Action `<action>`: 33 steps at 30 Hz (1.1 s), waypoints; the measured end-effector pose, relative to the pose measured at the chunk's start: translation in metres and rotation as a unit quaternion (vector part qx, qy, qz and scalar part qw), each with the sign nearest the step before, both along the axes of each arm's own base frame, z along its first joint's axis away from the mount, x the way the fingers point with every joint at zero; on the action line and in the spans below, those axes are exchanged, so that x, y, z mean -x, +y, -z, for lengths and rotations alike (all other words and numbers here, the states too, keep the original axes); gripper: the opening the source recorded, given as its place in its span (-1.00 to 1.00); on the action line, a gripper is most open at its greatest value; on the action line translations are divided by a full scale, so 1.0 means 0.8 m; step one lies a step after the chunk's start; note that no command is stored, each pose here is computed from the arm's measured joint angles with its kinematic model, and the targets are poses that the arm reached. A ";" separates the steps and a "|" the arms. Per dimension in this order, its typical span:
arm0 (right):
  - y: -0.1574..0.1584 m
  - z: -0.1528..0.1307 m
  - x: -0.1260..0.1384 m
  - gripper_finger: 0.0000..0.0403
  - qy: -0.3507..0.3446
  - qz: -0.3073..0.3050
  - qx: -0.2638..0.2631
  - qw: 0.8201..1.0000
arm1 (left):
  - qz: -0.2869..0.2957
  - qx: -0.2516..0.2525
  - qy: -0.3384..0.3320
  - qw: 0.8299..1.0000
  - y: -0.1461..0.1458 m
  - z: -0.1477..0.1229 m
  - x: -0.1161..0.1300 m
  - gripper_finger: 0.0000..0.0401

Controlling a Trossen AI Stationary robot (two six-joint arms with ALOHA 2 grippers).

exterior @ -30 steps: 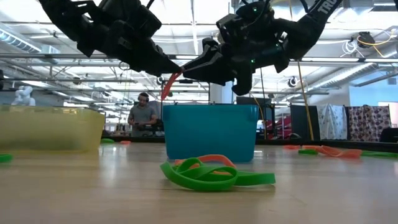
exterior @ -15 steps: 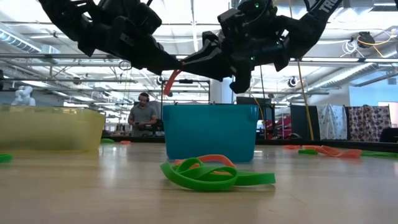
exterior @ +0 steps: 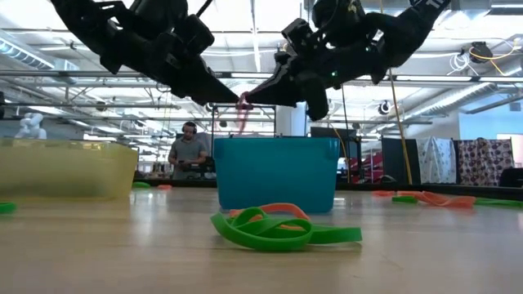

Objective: Sort rubber bands into baskets
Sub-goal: Put the orange rubber band into the blue bin

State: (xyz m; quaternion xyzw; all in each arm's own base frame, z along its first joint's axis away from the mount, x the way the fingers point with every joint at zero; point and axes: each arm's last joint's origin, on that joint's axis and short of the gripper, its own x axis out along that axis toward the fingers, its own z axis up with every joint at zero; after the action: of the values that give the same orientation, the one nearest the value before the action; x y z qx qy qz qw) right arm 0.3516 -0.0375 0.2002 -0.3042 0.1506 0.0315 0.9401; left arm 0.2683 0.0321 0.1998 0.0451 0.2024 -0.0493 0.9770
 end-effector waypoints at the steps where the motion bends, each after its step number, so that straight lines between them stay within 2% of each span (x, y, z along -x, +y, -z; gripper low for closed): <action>1: 0.001 -0.002 0.003 -1.00 0.008 0.007 -0.008 1.000 | -0.011 -0.009 0.007 1.000 0.001 0.001 0.002 -0.66; 7: 0.023 -0.023 0.027 -1.00 0.066 0.001 -0.103 0.993 | -0.094 -0.069 0.019 0.993 0.007 -0.009 0.012 -0.33; 11: 0.043 -0.034 0.042 -1.00 0.101 -0.083 -0.178 0.975 | -0.152 -0.147 0.042 0.976 0.012 -0.015 0.022 -0.23; 13: 0.051 -0.035 0.043 -1.00 0.112 -0.116 -0.209 0.964 | -0.215 -0.179 0.049 0.959 0.018 -0.019 0.027 -0.22; 16: 0.054 -0.032 0.043 -1.00 0.121 -0.109 -0.223 0.961 | -0.327 -0.226 0.068 0.915 0.031 -0.022 0.035 -0.22; 18: 0.055 -0.028 0.041 -0.98 0.126 -0.106 -0.223 0.961 | -0.375 -0.248 0.098 0.888 0.040 -0.019 0.042 -0.22; 21: 0.054 -0.021 0.038 -0.94 0.136 -0.099 -0.234 0.958 | -0.406 -0.246 0.141 0.869 0.053 -0.011 0.052 -0.22; 26: 0.054 -0.015 0.039 -0.88 0.157 -0.078 -0.258 0.950 | -0.435 -0.224 0.170 0.855 0.066 0.000 0.064 -0.21; 33: 0.048 -0.009 0.041 -0.73 0.165 0.018 -0.257 0.952 | -0.460 -0.214 0.190 0.841 0.079 0.014 0.077 -0.21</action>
State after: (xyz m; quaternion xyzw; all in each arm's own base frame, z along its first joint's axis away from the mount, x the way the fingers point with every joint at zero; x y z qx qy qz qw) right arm 0.3191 0.0009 0.2076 -0.0403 0.2962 0.1024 0.9488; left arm 0.2070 0.0953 0.1888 0.1446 0.3868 0.4426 0.7960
